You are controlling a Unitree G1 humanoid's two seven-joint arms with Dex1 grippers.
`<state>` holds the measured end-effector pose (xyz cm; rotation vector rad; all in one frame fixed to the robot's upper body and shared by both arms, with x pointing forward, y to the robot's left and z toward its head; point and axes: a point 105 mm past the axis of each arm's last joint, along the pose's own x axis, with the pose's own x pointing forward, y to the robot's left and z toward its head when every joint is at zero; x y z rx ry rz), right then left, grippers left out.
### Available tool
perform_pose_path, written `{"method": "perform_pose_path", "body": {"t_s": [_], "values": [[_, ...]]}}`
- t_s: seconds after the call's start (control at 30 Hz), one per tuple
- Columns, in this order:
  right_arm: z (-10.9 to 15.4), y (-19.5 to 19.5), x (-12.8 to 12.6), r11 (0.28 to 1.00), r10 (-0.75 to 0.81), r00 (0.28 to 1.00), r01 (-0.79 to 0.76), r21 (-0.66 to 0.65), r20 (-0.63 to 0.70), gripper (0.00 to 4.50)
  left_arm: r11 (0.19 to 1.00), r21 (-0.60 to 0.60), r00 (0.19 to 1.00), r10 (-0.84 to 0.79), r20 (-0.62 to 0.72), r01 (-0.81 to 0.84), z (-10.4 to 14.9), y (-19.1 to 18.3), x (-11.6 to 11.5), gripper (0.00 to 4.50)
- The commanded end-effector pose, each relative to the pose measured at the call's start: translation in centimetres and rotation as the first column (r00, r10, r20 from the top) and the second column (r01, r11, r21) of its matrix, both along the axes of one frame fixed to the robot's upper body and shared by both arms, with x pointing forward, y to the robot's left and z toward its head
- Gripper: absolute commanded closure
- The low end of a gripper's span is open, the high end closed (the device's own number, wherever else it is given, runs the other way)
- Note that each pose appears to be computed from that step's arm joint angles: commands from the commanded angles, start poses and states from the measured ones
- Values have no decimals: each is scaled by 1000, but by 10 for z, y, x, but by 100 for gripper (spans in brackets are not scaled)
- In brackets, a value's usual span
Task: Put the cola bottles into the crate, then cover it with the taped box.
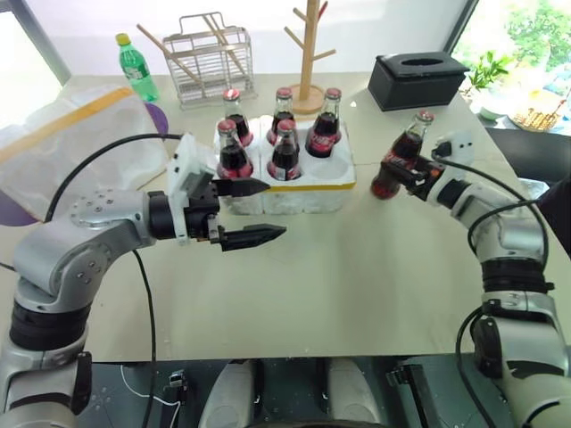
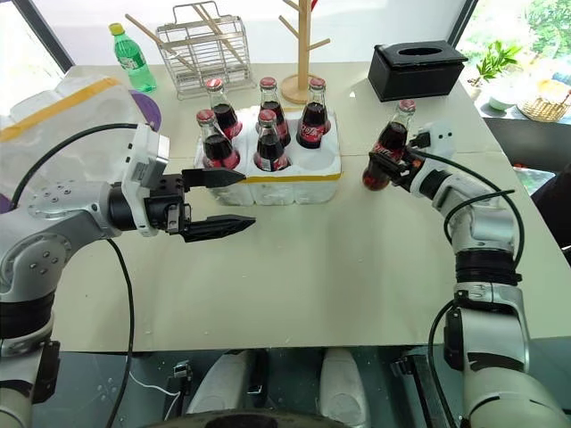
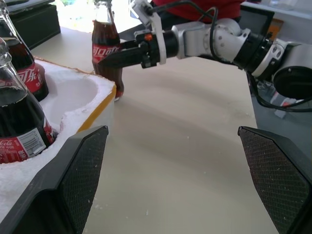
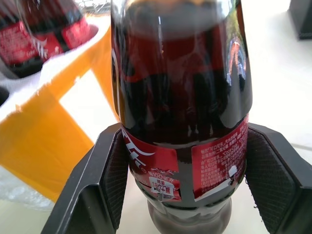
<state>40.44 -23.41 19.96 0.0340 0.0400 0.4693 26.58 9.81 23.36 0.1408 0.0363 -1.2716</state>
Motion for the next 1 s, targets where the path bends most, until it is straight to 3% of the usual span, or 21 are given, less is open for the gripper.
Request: {"method": "perform_pose_path", "body": {"t_s": [0.03,0.3,0.43,0.63,0.83,0.93,1.0], "values": [[101,18,-22,992,114,950,-126,22,291,179,999,-33,999,20,43,-19,10,2,1,0],[123,86,-43,935,343,880,-354,-28,330,179,997,-52,997,53,59,-50,13,4,9,0],[103,106,-38,924,377,886,-380,-43,270,179,997,-55,996,62,70,-59,15,5,11,0],[65,104,-14,952,301,939,-286,-111,166,179,996,-56,994,74,77,-70,16,8,11,0],[46,109,-16,931,359,929,-350,-101,88,179,993,-50,991,107,83,-103,18,17,14,0],[32,108,-15,929,360,932,-353,-106,46,25,991,-40,987,134,87,-131,18,24,18,0],[30,107,-15,931,353,935,-346,-118,37,3,990,-32,986,141,88,-139,18,27,19,0]]}}
